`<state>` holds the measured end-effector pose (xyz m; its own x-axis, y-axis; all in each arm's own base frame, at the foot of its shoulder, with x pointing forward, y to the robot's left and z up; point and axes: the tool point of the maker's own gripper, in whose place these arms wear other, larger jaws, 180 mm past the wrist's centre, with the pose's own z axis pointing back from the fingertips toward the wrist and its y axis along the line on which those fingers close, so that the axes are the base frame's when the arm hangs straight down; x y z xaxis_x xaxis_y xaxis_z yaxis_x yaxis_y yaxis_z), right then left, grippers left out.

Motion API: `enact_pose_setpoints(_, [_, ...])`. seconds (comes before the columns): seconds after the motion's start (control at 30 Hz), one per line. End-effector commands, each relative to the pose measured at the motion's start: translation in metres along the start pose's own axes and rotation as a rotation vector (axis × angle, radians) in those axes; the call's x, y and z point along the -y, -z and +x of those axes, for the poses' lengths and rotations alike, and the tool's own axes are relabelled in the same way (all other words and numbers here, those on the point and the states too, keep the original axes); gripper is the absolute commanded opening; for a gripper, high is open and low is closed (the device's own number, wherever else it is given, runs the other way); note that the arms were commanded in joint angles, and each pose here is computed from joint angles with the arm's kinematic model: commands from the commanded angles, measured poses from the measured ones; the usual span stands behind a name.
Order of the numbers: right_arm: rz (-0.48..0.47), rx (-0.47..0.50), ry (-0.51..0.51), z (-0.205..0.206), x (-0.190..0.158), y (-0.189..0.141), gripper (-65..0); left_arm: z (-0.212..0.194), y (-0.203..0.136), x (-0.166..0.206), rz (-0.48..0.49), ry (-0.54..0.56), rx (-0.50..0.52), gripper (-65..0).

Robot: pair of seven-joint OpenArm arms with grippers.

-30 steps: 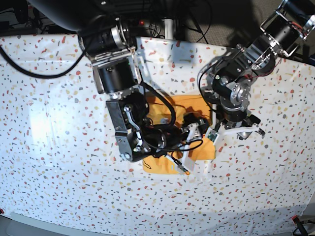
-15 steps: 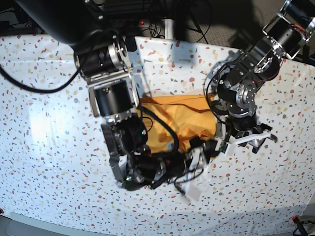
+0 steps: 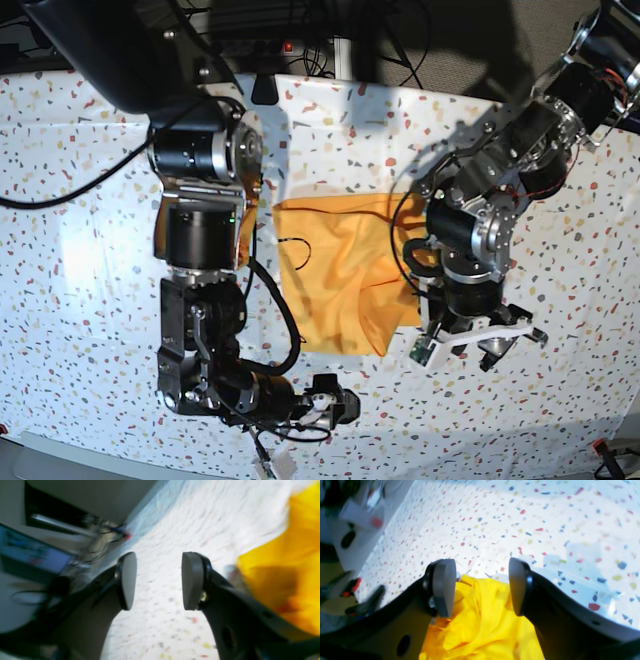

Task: Fold the T-shirt properly
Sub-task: 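Release the folded end with the right gripper and lift it away, then grasp the yellow bundle edges with both grippers and pull them apart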

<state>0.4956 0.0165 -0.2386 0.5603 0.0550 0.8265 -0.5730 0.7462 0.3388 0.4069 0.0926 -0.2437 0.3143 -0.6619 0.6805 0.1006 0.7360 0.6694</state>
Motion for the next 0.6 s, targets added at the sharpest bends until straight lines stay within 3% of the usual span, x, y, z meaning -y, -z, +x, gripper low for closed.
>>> enact_pose_setpoints(0.0, [-0.02,0.06,-0.039,0.024,0.004,-0.007,-31.0,0.02,-0.004,-0.001,-0.03,-0.054,0.061,-37.5])
enact_pose_setpoints(0.17, [-0.132,0.128,-0.075,0.005,0.034,-0.01,-31.0,0.054,-0.03,0.059,-0.263,-0.227,0.153,-37.5])
enact_pose_setpoints(0.27, [-0.176,0.12,-0.093,-0.016,0.045,-0.005,-31.0,0.077,-0.047,0.091,-0.389,-0.293,0.184,-37.5])
enact_pose_setpoints(0.57, [-0.181,0.007,-0.05,-0.072,0.061,0.018,-31.0,0.042,-0.064,0.128,-0.461,-0.312,0.136,-37.5])
